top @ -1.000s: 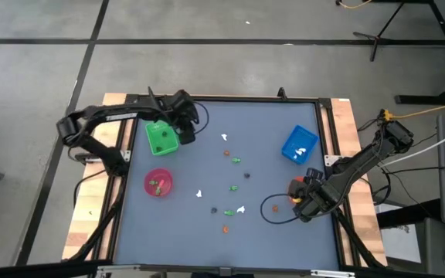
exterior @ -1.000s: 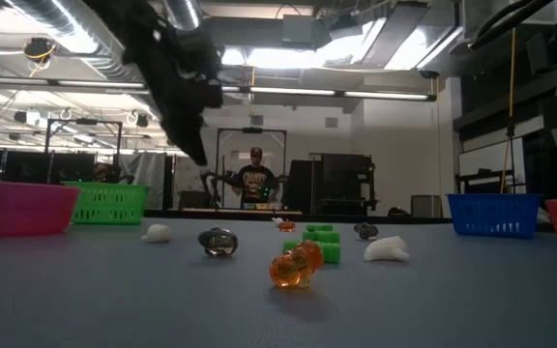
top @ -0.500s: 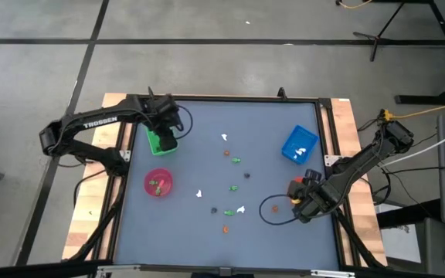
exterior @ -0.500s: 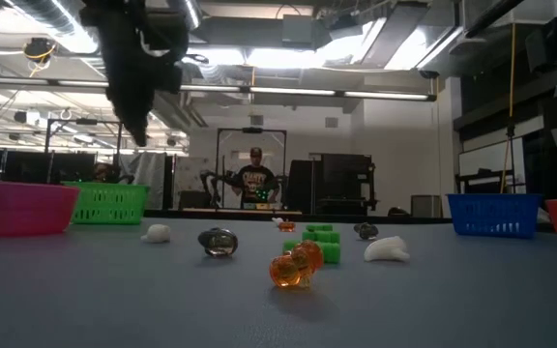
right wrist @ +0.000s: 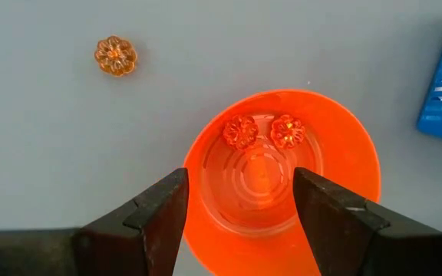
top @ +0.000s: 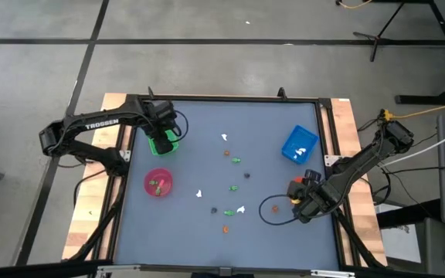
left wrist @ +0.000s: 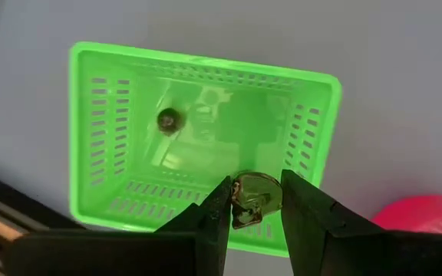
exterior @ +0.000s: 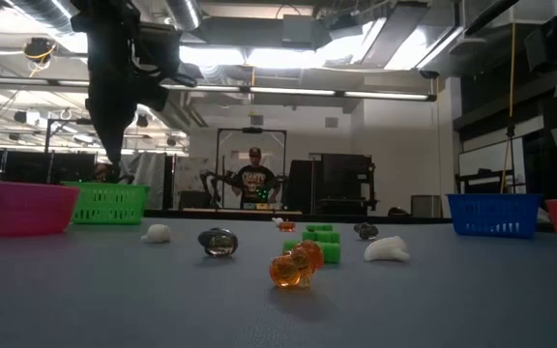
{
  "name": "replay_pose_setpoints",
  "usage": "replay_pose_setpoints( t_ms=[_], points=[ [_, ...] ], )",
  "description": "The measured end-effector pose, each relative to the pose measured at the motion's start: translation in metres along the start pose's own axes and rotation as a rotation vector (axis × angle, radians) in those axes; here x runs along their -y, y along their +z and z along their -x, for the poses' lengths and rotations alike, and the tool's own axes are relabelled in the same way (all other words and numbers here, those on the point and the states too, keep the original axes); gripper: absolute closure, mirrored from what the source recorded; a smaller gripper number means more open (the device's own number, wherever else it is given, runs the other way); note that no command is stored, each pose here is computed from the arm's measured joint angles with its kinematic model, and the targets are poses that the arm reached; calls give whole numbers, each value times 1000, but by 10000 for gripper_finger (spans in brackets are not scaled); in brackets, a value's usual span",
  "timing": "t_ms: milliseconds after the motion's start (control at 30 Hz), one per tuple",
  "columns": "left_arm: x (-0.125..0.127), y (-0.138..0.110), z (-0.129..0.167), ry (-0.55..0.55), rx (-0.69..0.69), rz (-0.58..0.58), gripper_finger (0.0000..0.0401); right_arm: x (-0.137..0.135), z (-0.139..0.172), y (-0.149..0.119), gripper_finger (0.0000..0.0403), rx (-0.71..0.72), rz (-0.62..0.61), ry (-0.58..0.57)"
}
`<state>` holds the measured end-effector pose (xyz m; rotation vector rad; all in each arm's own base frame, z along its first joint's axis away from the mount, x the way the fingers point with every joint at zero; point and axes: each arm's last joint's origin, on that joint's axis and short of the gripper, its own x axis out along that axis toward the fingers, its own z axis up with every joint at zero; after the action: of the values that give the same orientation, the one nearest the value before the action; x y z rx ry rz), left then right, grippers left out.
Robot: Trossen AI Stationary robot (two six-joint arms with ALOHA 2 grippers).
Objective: Sort Halloween decoration
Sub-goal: Put the small black skull toy into the green basket, then put the small orange pumpkin toy into the transparent orange bowl
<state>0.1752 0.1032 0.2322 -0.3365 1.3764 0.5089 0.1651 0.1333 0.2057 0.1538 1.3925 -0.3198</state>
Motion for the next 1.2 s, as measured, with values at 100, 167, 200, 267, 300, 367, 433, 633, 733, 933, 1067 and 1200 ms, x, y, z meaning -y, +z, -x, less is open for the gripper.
replay_pose_setpoints(
  t_ms=[100,167,200,267,300,367,433,633,733,933,1067,1200],
  points=[
    [0,0,0,16,0,0,326,0,0,0,169,0,0,0],
    [0,0,0,17,0,0,323,0,0,0,169,0,0,0],
    [0,0,0,17,0,0,319,0,0,0,169,0,0,0],
    [0,0,0,17,0,0,308,0,0,0,169,0,0,0],
    [0,0,0,17,0,0,300,0,0,0,169,0,0,0],
    [-1,0,0,25,0,0,284,0,0,0,169,0,0,0],
    [-1,0,0,33,1,0,268,0,0,0,169,0,0,0],
    [-1,0,0,44,0,0,226,0,0,0,169,0,0,0],
    [-1,0,0,44,0,0,212,0,0,0,169,0,0,0],
    [-1,0,0,43,1,-7,194,0,0,0,169,0,0,0],
    [-1,0,0,43,1,-8,187,0,0,0,169,0,0,0],
    [-1,0,0,43,5,-7,186,0,0,0,169,0,0,0]
  ],
)
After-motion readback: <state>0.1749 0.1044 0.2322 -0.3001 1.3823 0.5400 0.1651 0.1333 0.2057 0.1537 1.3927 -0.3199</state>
